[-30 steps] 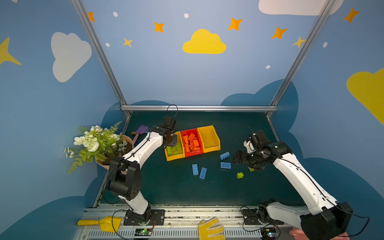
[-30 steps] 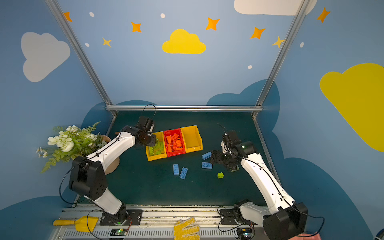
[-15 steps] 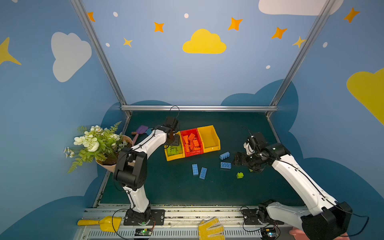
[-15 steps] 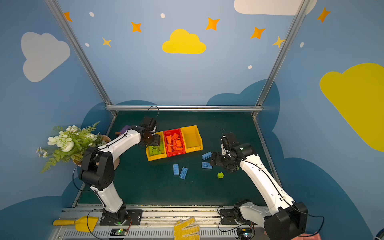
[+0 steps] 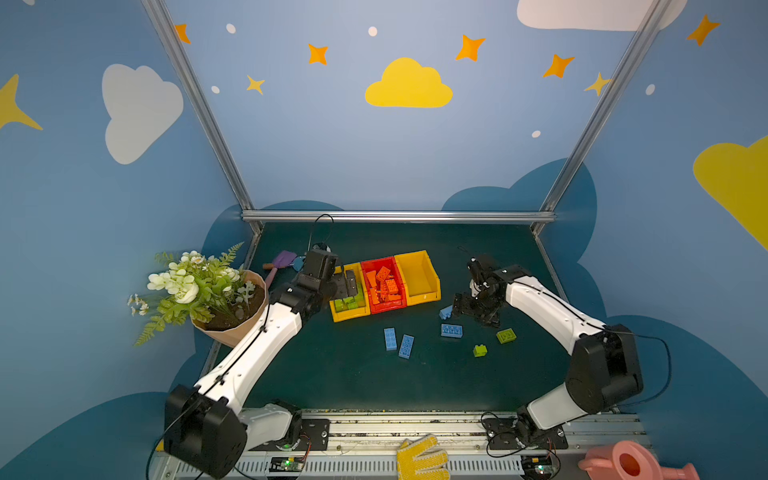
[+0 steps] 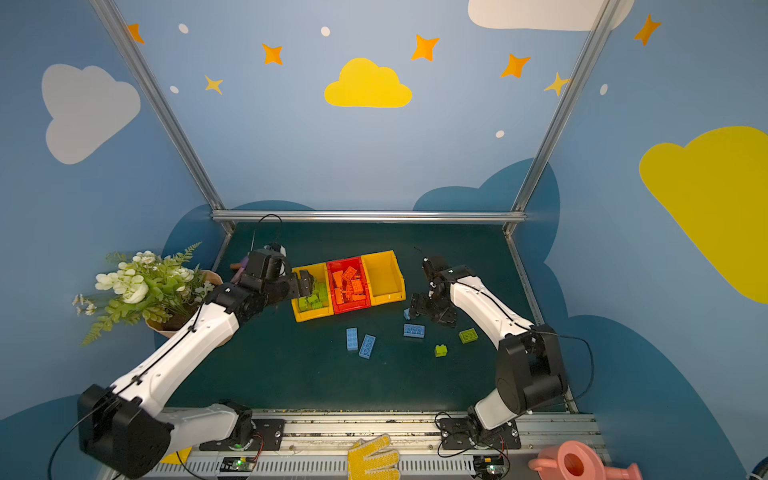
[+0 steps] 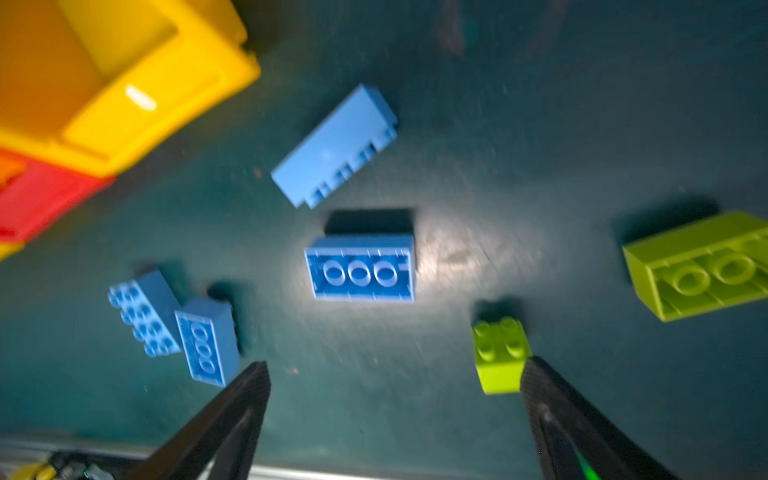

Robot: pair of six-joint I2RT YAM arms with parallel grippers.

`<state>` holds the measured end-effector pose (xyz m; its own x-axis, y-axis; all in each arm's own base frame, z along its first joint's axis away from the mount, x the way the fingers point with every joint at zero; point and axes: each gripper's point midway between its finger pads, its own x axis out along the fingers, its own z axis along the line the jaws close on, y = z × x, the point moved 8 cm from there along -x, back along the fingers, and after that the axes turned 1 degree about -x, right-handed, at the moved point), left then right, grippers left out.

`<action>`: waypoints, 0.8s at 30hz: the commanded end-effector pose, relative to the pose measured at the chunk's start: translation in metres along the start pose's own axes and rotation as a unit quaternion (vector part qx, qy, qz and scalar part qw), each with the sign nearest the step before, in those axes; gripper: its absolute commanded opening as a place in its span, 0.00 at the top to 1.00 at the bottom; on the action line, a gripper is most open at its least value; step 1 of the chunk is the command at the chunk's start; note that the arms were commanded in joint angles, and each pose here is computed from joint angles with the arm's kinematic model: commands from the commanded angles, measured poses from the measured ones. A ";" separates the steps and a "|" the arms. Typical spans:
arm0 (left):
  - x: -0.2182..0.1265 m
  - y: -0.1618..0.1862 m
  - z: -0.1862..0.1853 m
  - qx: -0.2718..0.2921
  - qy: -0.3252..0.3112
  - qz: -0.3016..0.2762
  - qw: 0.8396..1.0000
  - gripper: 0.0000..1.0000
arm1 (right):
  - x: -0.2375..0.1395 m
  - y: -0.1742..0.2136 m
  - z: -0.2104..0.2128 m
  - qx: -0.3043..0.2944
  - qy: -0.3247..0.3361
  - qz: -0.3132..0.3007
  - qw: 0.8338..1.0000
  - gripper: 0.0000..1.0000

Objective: Sort the legos into containers by color
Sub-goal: 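Grasp a light-blue 2x4 brick with the right gripper while the left arm withdraws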

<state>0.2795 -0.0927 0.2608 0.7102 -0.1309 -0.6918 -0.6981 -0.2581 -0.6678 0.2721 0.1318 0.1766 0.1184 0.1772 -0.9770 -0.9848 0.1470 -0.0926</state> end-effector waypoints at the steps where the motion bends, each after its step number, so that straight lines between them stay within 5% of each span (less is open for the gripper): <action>1: -0.010 0.015 0.007 -0.032 0.001 0.000 0.999 0.00 | 0.004 -0.023 0.012 0.034 -0.002 -0.035 0.999 0.09; 16: -0.043 0.040 0.025 -0.040 0.003 -0.004 0.999 0.00 | 0.067 -0.048 0.020 0.140 0.033 -0.005 0.990 0.35; 24: -0.043 0.044 0.023 -0.026 0.018 0.014 0.999 0.00 | 0.083 -0.053 0.022 0.149 0.048 0.004 0.988 0.67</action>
<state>0.2211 -0.0756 0.2579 0.7160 -0.1590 -0.6798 -0.6876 -0.3294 -0.6471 0.3417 0.1641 0.1218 0.1384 0.1432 -0.9800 -0.9084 0.4125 -0.0680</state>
